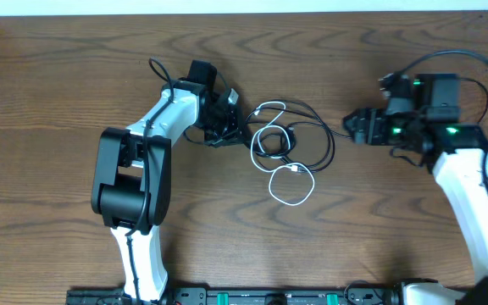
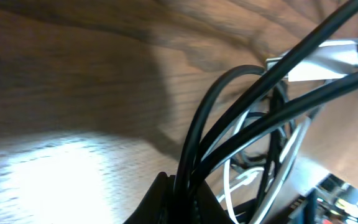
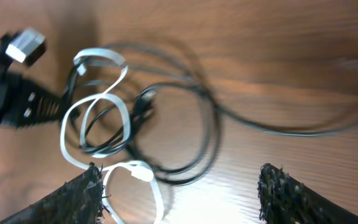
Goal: Untangle cables
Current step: 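Move the right gripper back to the coil and grasp strands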
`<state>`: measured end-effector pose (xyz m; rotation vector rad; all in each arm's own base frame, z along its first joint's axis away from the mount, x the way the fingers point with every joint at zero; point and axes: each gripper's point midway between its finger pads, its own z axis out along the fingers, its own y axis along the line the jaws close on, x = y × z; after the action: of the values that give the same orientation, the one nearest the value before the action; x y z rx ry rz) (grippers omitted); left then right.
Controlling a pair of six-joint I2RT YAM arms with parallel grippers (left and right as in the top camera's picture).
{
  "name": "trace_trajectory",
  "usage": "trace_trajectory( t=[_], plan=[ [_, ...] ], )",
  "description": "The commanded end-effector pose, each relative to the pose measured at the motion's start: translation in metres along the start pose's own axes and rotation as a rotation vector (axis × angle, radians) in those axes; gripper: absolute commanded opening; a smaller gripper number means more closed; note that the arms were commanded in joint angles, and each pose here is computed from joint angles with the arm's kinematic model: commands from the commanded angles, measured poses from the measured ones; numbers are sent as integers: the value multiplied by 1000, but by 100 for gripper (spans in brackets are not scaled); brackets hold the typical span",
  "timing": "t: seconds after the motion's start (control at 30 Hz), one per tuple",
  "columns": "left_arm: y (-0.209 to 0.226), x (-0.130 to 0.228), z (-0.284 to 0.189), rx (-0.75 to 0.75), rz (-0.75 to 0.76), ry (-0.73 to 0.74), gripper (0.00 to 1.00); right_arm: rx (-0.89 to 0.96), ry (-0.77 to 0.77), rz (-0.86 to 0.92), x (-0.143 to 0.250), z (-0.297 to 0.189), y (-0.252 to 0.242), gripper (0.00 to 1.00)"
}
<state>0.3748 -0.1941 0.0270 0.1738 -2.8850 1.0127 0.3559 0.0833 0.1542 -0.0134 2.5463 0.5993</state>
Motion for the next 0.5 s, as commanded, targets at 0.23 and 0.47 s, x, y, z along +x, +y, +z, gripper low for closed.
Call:
trace_trajectory(
  t=[0.23,0.47],
  plan=[
    [-9,-5,-10,140,-547,55,8,-95,252,484,42,56,39,73],
    [-13,-4,-10,151,-775,89,8,-13,391,867,71,79,46,28]
  ],
)
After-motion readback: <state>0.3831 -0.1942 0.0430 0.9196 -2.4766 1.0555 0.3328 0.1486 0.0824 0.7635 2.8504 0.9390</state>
